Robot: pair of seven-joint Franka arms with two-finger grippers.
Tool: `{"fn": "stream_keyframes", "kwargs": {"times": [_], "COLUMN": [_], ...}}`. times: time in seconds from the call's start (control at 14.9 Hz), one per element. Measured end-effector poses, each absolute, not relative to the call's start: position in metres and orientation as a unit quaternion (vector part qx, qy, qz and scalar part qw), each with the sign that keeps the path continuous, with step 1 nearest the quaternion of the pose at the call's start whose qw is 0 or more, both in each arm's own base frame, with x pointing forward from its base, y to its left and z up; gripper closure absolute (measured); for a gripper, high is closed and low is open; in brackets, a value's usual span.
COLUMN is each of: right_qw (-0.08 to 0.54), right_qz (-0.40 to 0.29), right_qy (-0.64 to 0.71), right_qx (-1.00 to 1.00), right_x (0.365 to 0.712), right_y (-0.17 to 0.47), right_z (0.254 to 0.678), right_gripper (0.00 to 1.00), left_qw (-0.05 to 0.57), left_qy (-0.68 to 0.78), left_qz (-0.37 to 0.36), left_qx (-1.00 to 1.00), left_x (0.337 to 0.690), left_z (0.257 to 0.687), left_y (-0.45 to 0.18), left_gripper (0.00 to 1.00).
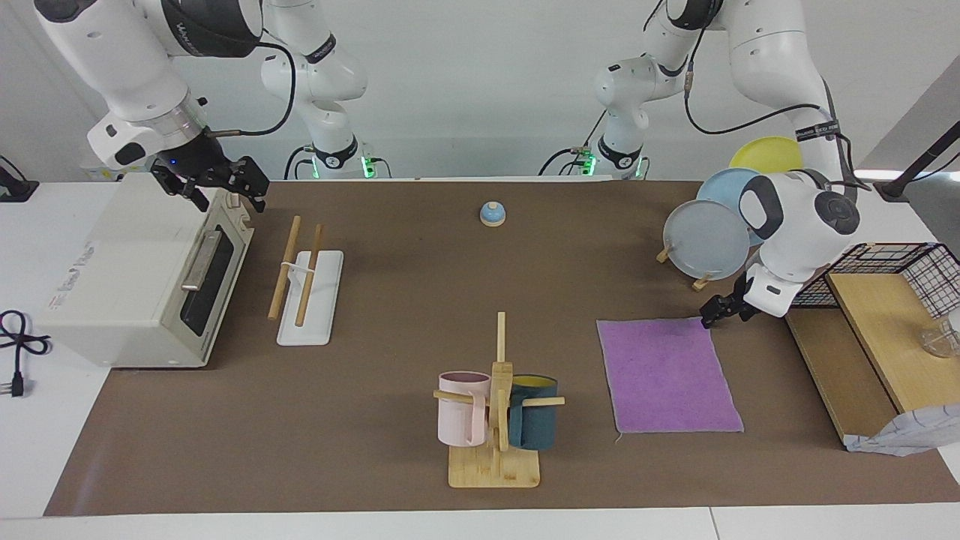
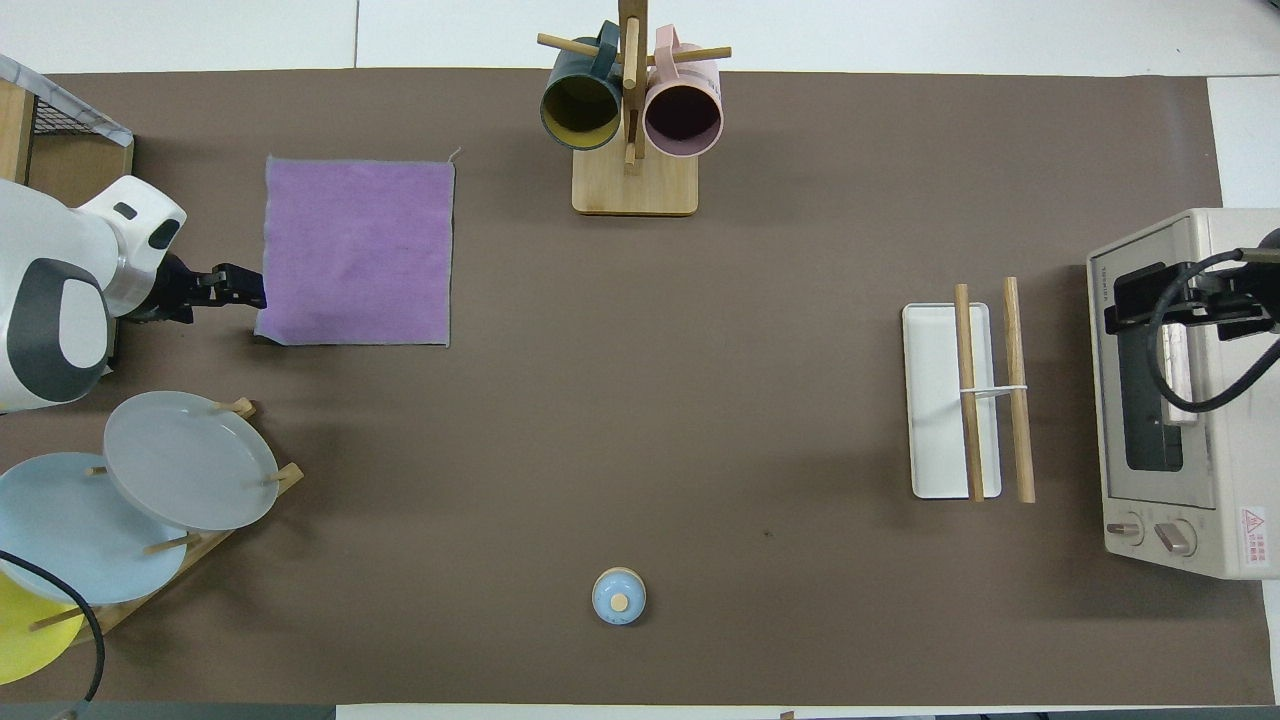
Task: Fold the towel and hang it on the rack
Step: 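Move the left gripper to the near edge of the purple towel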
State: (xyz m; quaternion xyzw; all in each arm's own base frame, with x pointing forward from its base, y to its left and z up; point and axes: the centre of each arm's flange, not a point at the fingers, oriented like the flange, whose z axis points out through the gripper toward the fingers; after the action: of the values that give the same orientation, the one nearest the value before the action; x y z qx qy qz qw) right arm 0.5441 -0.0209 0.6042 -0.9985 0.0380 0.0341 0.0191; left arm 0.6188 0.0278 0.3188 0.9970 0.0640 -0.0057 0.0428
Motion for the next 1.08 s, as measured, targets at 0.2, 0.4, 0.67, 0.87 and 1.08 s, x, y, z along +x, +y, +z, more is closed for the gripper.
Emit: {"fn": "stream_keyframes", "kwargs": {"times": [0.2, 0.4, 0.67, 0.87, 1.08], "right_qw": [0.019, 0.019, 0.019, 0.019, 0.021], "right_qz": [0.034, 0.034, 0.034, 0.037, 0.037], "right_qy": [0.038, 0.038, 0.038, 0.039, 0.038], "right_qx": [-0.999, -0.999, -0.998, -0.998, -0.998], "right_x": [0.544, 0.544, 0.544, 0.544, 0.544], "right_y": [-0.021, -0.021, -0.021, -0.022, -0.021], "right_z": [0.604, 0.604, 0.604, 0.603, 0.603], "right_gripper": [0.0, 0.0, 0.0, 0.0, 0.0], "left_qw": [0.052, 0.059, 0.061, 0.064, 0.066], "left_qy": [0.067, 0.07, 0.071, 0.073, 0.074], "left_qz": [-0.007, -0.013, -0.019, -0.018, -0.017], "left_qx": [0.996, 0.996, 0.995, 0.995, 0.995], "left_x": [0.622, 0.622, 0.622, 0.623, 0.623], "left_z": [0.314, 0.306, 0.298, 0.3, 0.3], "left_y": [0.024, 0.022, 0.021, 0.021, 0.02], "left_gripper": [0.24, 0.33, 0.4, 0.54, 0.7]}}
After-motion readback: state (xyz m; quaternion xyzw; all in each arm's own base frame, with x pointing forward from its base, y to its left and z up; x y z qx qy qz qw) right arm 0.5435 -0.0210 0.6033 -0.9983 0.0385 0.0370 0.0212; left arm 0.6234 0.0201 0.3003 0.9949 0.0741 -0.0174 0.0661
